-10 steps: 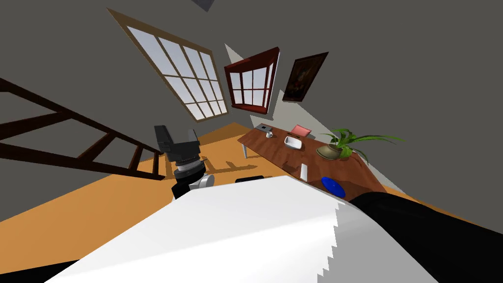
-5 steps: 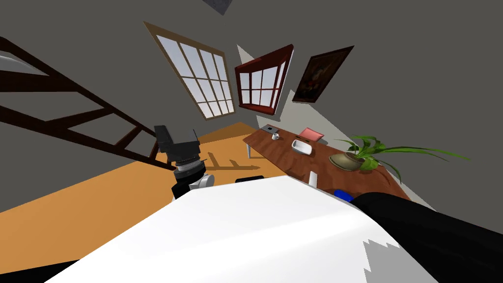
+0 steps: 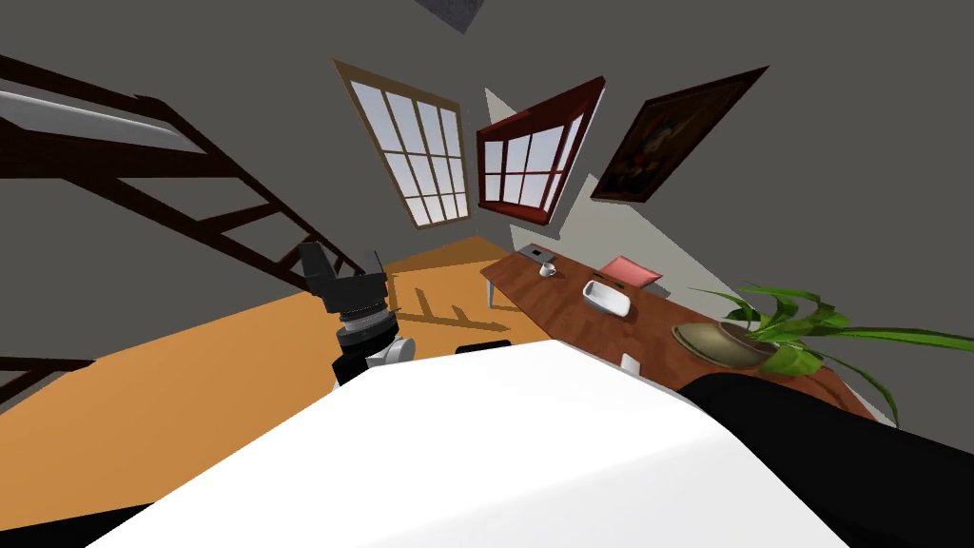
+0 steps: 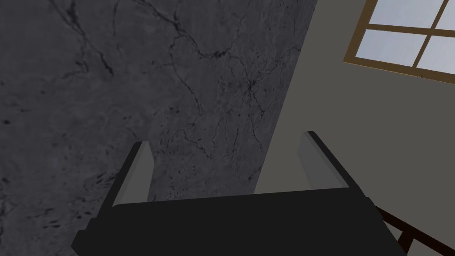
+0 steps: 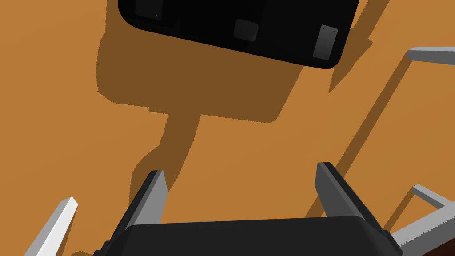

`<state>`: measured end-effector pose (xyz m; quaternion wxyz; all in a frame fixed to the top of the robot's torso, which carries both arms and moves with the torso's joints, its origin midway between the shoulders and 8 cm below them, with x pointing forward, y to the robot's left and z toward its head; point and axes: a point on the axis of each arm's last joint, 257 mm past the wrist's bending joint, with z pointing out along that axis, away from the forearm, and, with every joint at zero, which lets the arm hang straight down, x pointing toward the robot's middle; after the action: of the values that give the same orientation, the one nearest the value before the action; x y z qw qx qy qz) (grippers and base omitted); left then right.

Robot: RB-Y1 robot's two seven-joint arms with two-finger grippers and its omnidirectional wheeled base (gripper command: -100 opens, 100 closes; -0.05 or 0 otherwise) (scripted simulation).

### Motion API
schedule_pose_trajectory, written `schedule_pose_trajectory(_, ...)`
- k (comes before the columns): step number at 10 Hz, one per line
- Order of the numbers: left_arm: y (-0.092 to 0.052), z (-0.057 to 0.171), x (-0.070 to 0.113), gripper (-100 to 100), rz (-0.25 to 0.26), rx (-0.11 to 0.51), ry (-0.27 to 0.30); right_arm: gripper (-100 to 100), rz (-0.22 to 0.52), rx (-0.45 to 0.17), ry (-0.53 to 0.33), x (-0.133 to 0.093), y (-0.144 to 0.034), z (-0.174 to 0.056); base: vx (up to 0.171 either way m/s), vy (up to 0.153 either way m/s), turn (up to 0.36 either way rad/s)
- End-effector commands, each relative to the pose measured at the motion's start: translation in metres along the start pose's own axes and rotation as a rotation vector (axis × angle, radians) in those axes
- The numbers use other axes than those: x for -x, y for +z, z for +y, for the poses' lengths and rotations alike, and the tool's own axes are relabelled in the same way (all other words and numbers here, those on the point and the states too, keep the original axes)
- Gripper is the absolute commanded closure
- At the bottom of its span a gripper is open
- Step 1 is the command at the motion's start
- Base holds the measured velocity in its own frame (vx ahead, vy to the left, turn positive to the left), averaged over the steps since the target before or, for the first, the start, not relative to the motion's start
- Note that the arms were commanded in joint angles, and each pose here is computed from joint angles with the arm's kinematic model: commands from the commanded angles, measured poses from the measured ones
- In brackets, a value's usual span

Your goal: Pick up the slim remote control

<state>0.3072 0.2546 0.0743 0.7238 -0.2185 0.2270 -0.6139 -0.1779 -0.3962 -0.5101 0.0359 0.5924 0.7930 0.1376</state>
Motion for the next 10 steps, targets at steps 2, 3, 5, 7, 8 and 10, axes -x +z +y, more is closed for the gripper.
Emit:
schedule_pose_trajectory(2,0.0,0.0,0.0,0,0.0,0.0,0.0,-100,-0.008,-0.078,-0.021,0.021,-0.015,-0.033,0.035,-0.005,0.218)
schedule_pose_trajectory(3,0.0,0.0,0.0,0,0.0,0.0,0.0,-100,-0.012,-0.117,-0.036,0.033,-0.025,-0.048,0.064,-0.021,0.424)
schedule_pose_trajectory(5,0.0,0.0,0.0,0,0.0,0.0,0.0,-100,-0.023,-0.163,-0.049,0.047,-0.036,-0.065,0.049,-0.03,0.138)
schedule_pose_trajectory(7,0.0,0.0,0.0,0,0.0,0.0,0.0,-100,-0.038,-0.218,-0.076,0.073,-0.05,-0.082,0.057,-0.051,0.295)
schedule_pose_trajectory(8,0.0,0.0,0.0,0,0.0,0.0,0.0,-100,-0.038,-0.218,-0.076,0.073,-0.05,-0.082,0.039,-0.051,0.131)
schedule_pose_trajectory(10,0.0,0.0,0.0,0,0.0,0.0,0.0,-100,-0.053,-0.253,-0.1,0.096,-0.059,-0.088,0.018,-0.052,0.176)
